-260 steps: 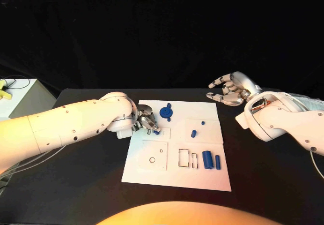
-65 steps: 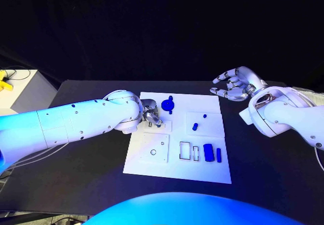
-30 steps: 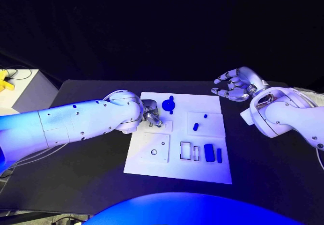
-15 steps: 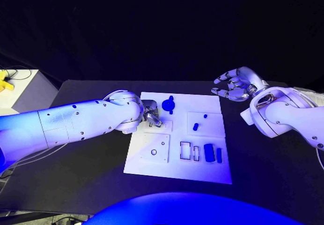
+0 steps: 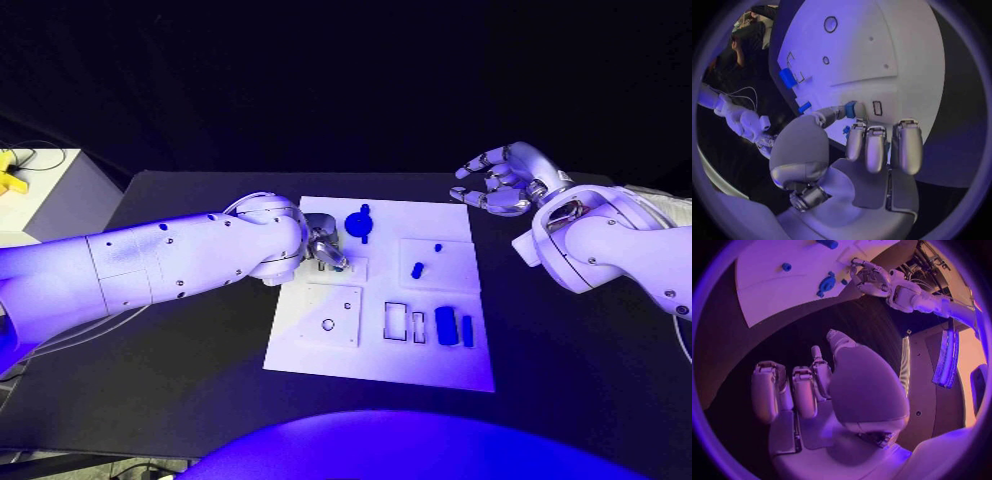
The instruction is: Assemble the parts on the task board
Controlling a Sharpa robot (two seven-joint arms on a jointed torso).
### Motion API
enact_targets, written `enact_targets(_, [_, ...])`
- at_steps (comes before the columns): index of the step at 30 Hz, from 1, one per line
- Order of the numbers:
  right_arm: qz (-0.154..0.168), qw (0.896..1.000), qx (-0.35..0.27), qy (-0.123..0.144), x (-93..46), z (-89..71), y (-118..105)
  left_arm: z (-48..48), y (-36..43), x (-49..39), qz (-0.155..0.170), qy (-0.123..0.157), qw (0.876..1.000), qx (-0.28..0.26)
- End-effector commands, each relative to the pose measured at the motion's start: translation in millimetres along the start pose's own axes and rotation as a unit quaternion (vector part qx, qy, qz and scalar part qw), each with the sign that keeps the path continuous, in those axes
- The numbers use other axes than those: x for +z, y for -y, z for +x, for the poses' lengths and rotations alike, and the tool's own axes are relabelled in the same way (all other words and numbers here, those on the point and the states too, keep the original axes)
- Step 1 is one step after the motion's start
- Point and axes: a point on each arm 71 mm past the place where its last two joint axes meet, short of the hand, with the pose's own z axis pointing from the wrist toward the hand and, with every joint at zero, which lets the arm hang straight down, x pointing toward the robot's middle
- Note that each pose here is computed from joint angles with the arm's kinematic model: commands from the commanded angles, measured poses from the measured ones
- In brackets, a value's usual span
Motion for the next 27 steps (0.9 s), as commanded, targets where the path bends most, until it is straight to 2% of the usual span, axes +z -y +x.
enact_targets(1, [-0.005, 1.0, -0.003, -0.004, -0.3, 1.0, -1.2, 5.6, 4.8, 1.1, 0.009, -0.017, 1.0, 0.0])
enact_targets(27, [-0.006, 1.0, -0.003, -0.003, -0.1, 0.7, -1.1, 5.8, 4.1, 1.9, 0.009, -0.022, 1.0, 0.003])
